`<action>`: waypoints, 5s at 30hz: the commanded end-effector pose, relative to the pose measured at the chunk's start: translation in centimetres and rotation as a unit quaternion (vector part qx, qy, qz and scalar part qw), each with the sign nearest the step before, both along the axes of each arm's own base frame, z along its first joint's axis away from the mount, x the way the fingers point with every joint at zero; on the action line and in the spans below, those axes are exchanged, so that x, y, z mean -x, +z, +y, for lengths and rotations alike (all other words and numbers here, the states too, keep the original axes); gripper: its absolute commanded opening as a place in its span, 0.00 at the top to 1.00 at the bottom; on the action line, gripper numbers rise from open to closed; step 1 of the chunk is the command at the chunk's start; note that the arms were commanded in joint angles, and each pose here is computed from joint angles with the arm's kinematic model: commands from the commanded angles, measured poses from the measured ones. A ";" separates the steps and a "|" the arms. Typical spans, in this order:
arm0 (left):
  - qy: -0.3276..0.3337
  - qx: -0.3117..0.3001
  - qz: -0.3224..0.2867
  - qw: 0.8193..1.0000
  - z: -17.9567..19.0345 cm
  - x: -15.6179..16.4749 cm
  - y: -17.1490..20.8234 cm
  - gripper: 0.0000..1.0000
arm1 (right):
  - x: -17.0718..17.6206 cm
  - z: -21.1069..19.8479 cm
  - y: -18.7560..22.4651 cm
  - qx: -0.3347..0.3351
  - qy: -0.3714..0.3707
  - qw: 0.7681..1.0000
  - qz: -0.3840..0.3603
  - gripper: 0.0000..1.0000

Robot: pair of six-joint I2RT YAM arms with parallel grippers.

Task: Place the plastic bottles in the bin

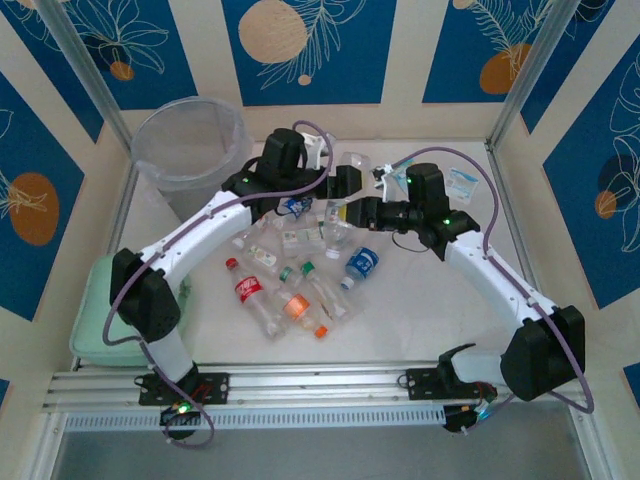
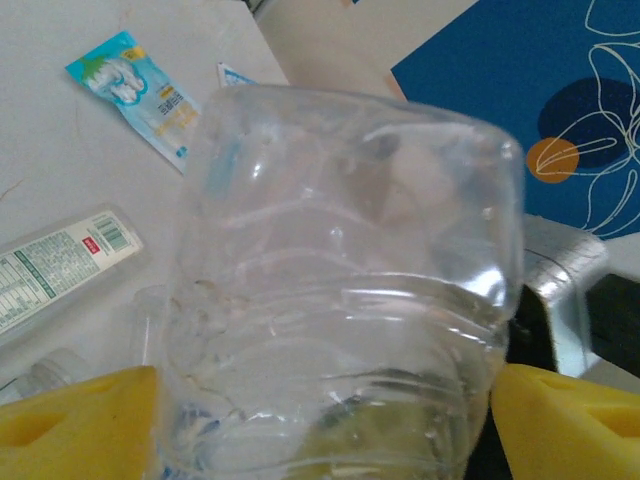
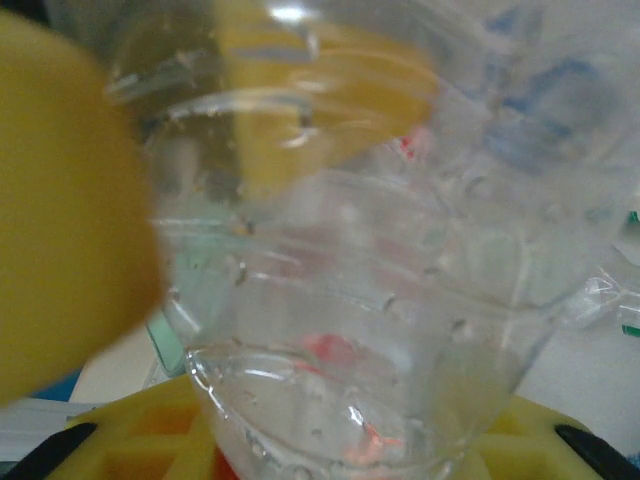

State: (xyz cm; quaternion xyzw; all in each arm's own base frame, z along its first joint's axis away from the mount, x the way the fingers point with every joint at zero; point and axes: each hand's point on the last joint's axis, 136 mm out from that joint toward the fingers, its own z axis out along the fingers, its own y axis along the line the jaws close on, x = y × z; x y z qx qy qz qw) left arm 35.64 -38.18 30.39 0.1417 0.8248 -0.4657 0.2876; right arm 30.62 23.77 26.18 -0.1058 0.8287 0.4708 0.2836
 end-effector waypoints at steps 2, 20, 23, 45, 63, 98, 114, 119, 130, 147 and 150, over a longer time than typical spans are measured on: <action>-0.018 0.008 0.007 1.000 -1.0 0.4 -0.3 0.23 | -0.4 0.8 2.0 -0.015 0.019 0.999 -0.033 0.71; -0.007 -0.007 -0.037 0.999 0.1 -1.4 2.0 0.53 | 0.9 -2.3 -0.4 0.020 -0.023 0.999 0.015 0.12; 0.011 -0.013 -0.073 0.997 2.3 -3.0 4.9 0.54 | 1.3 -4.7 -0.9 0.030 -0.079 0.996 0.017 0.01; 0.379 -0.228 -0.193 0.876 35.5 -12.3 14.0 0.72 | 0.6 -10.2 -5.3 0.074 -0.199 0.972 0.106 0.01; 0.300 -0.346 -0.035 0.888 36.9 -18.2 -4.4 0.78 | 2.3 -11.8 -6.6 0.103 -0.225 0.960 0.127 0.00; 0.315 -0.282 -0.174 0.889 35.5 -11.3 9.7 0.00 | 4.5 -6.4 -16.2 0.121 -0.209 0.917 0.317 0.06; 0.140 -0.135 -0.136 0.971 16.4 0.2 5.3 0.00 | 1.7 -3.7 -21.1 0.140 -0.201 0.912 0.329 0.14; 0.119 -0.112 -0.100 0.981 12.5 0.7 1.7 0.00 | 1.5 -4.5 -21.6 0.160 -0.211 0.911 0.316 0.21; 0.050 -0.073 -0.058 0.994 3.5 -0.3 -1.7 0.01 | 2.3 -6.8 -20.4 0.198 -0.222 0.913 0.280 0.40; -0.049 0.047 -0.047 0.997 -2.6 1.4 -0.1 0.01 | 3.8 -5.5 -4.4 0.044 -0.006 0.998 0.044 0.48; -0.068 0.048 -0.058 0.995 -3.3 1.9 0.2 0.05 | 4.1 -3.9 -2.0 0.035 0.034 0.999 -0.007 0.48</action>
